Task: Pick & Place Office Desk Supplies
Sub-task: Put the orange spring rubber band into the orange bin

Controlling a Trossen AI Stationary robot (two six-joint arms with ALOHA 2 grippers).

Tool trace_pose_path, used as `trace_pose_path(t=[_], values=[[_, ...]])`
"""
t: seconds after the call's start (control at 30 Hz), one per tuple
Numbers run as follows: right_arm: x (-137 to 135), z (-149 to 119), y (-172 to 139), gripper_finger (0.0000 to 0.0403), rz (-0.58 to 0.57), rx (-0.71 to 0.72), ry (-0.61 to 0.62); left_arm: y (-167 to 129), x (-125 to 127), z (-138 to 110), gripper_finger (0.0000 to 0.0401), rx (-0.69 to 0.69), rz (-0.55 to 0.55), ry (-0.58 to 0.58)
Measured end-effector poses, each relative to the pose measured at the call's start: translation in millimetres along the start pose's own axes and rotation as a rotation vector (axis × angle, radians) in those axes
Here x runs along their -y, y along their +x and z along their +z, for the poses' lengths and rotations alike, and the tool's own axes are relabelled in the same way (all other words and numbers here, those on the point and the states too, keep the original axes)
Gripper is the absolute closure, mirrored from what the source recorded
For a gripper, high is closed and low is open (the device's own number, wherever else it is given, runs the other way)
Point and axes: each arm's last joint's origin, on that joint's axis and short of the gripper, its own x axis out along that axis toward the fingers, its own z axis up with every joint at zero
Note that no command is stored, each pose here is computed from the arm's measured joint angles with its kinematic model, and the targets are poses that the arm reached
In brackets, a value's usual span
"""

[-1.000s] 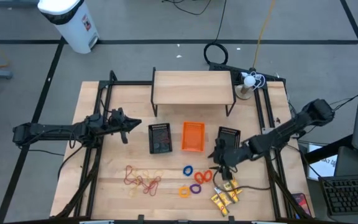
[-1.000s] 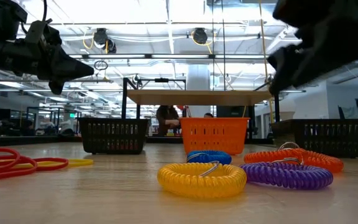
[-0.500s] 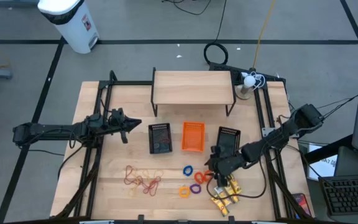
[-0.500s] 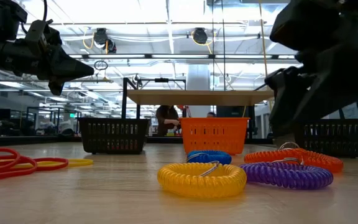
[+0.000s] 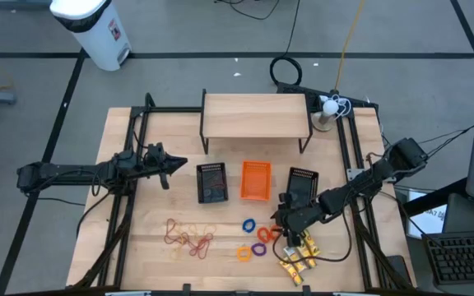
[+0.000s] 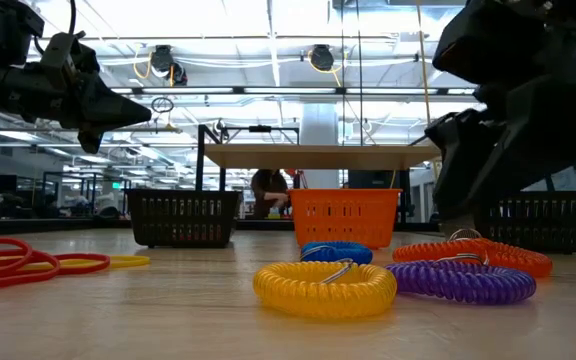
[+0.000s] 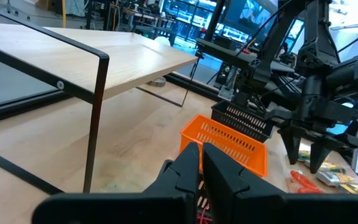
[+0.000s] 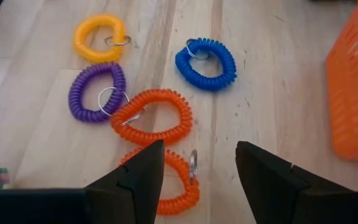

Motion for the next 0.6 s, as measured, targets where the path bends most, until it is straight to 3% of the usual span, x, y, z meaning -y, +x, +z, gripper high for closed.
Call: trace_pose_path(t=[0.33,0.6], values=[[0.7,-10.0,14.1,0.0224,-0.016,-0.046,-0.013,0.0,-0.1,-0.2,0.0382,-0.001,0.001,0.000],[1.6,-8.5,14.4,0.0270,-0.014,-0.037,-0.017,0.0,0.0,-0.2,0.0382,-0.001,0.001,0.005]])
